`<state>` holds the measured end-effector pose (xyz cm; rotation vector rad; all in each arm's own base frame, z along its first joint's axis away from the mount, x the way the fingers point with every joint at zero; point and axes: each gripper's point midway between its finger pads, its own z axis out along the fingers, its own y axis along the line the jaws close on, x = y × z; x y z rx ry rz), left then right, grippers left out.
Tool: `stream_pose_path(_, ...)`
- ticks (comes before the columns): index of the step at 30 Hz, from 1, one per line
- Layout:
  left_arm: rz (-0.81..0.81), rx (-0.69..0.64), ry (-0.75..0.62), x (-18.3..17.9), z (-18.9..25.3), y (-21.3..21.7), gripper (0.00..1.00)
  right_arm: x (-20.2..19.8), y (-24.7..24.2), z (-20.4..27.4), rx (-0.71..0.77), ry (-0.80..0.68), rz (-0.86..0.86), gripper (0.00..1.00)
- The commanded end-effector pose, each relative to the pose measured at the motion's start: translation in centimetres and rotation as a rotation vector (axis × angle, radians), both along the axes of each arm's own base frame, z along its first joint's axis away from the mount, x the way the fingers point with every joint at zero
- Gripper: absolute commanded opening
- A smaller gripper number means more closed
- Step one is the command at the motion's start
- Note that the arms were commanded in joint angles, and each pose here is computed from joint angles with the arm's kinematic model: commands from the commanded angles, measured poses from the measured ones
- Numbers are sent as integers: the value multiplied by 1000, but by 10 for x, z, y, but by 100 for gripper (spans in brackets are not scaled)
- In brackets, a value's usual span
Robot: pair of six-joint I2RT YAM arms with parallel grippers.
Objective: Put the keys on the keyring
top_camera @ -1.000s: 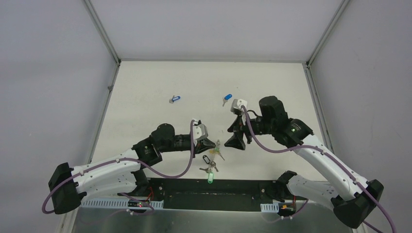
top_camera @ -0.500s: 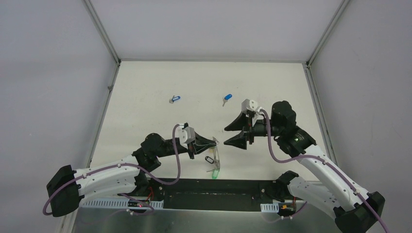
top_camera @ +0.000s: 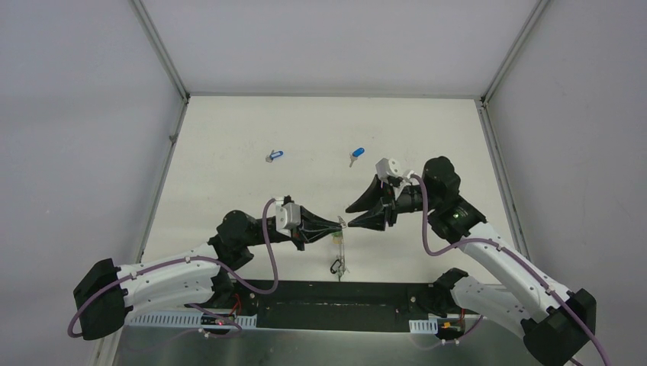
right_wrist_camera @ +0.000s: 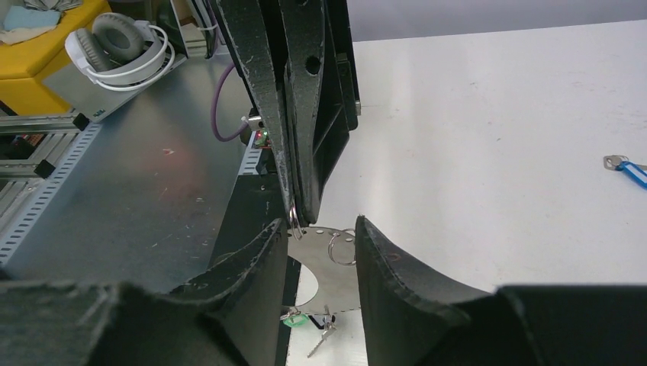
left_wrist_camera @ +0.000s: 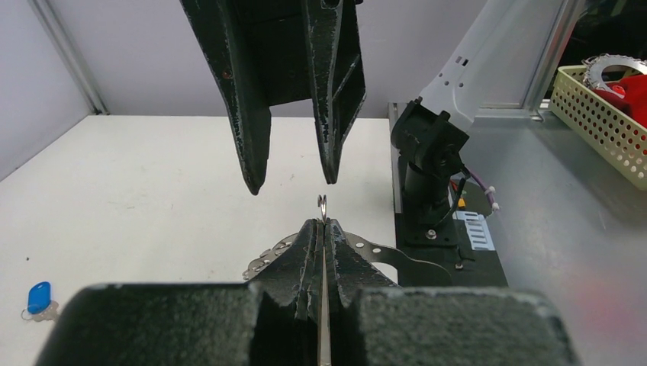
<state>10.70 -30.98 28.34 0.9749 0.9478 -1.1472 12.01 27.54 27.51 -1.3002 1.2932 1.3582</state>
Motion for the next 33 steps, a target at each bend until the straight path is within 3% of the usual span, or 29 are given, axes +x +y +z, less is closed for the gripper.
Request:
stream_pose_path(1, -29, -102, -86, -9, 39, 2, 0, -9, 3, 11, 51, -30, 84, 39)
stream_pose_path(11, -26, -101, -92, -9, 41, 3, 0, -17, 6, -2, 33, -4, 120, 42)
stream_pose_path(19, -28, -97, -91, -9, 42, 3, 0, -14, 15, -10, 13, 5, 105, 26)
stream_pose_path(24, -27, -89, -86, -9, 40, 3, 0, -10, 15, -8, 13, -4, 79, 0)
stream_pose_path(30, -15, -54, -76, -7, 34, 3, 0, -12, 11, -13, -32, -9, 75, 0)
stream_pose_path(31, -7, -40, -71, -6, 32, 4, 4, -12, 9, -16, -54, -3, 68, 0)
stream_pose_path(33, 16, 5, -52, -2, 27, 4, 24, -11, 6, -20, -94, -5, 58, 0)
